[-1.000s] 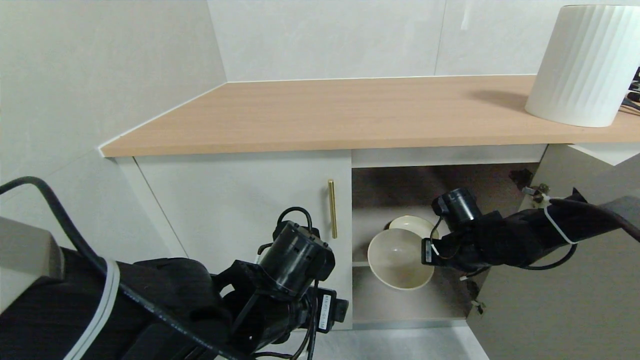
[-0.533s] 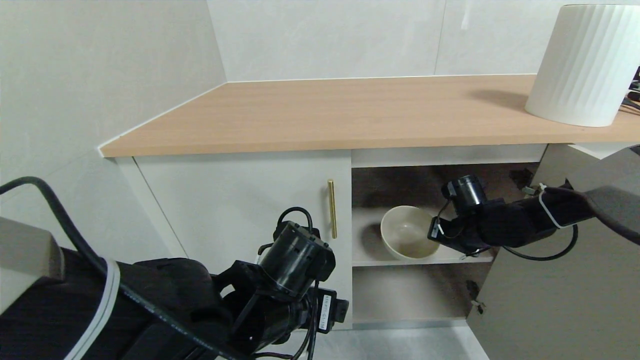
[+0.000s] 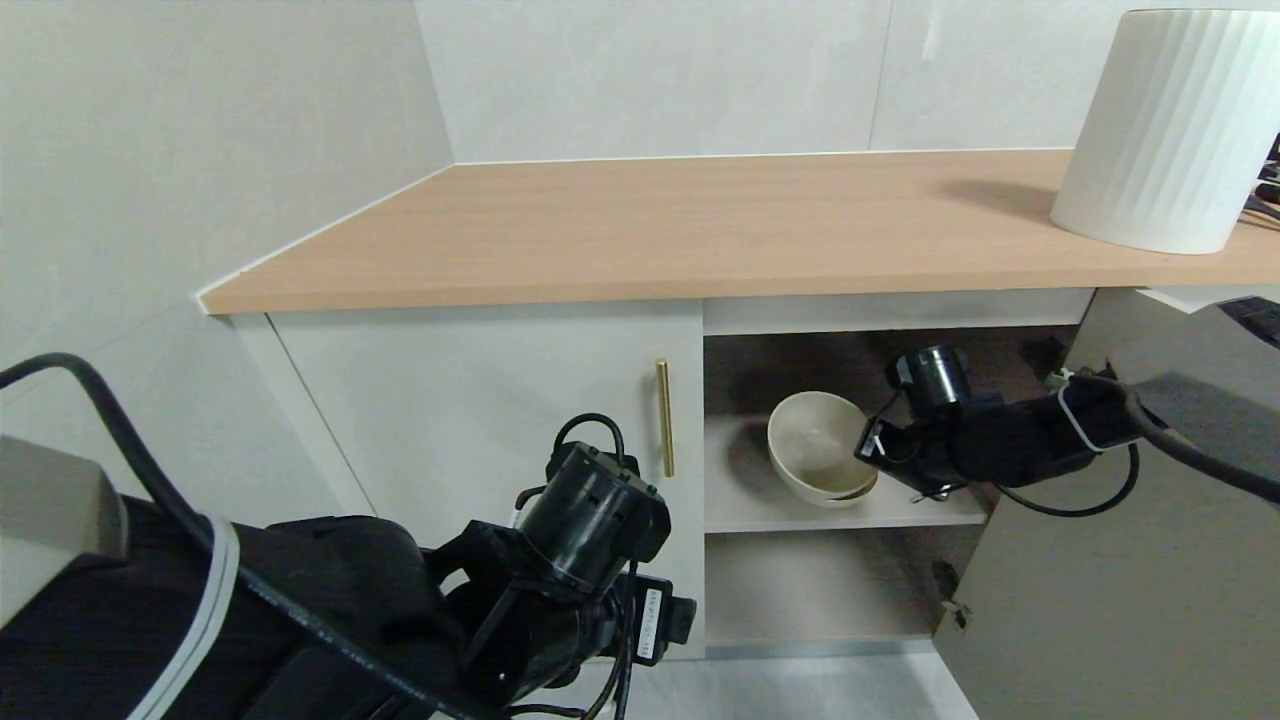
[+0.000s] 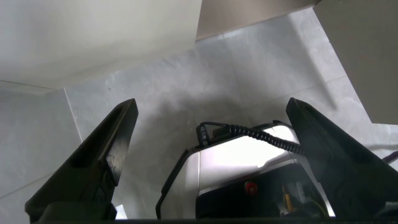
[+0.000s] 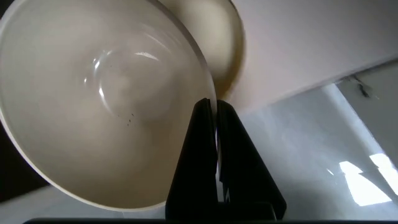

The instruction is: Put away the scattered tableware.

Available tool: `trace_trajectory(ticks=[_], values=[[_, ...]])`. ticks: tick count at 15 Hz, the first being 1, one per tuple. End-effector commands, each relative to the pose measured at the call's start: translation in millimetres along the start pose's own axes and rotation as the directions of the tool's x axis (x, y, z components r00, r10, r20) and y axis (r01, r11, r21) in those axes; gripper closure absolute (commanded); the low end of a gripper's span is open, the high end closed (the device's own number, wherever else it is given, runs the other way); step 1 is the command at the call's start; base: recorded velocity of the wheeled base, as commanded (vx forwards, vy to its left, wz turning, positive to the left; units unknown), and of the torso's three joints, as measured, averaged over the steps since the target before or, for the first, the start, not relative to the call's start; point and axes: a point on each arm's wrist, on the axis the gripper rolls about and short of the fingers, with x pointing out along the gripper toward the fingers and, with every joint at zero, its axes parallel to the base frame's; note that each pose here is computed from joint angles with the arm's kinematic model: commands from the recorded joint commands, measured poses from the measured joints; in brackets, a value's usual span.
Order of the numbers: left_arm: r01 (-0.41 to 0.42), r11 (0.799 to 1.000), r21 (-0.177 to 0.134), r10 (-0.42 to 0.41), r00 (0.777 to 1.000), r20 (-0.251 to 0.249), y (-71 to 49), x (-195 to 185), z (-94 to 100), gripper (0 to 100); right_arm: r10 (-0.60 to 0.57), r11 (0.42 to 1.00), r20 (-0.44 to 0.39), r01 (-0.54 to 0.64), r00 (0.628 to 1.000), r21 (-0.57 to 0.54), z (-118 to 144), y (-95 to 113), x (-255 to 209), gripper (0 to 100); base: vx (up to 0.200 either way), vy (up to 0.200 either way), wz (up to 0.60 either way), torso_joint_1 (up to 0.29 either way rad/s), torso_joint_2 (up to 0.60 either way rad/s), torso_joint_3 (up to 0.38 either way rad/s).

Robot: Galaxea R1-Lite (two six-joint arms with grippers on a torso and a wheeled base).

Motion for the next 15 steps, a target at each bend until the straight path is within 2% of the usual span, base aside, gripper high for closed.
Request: trace_trajectory(ticks=[1,15], values=[[0.0,1.0,-0.002,0.0,1.0,0.001,-0.1,0,0.0,0,-0.009,1.0,-0.009,0.009,1.0,-0.002,-5,-2,8,100,0.0,0.0,0.0,0.0,0.0,0.0],[-0.001,1.0,-0.003,0.001,1.0,0.001,0.3,0,0.2,0,-0.069,0.996,0.03,0.067,0.997,0.067,6,-18,36,100,0.0,0.0,0.0,0.0,0.0,0.0]])
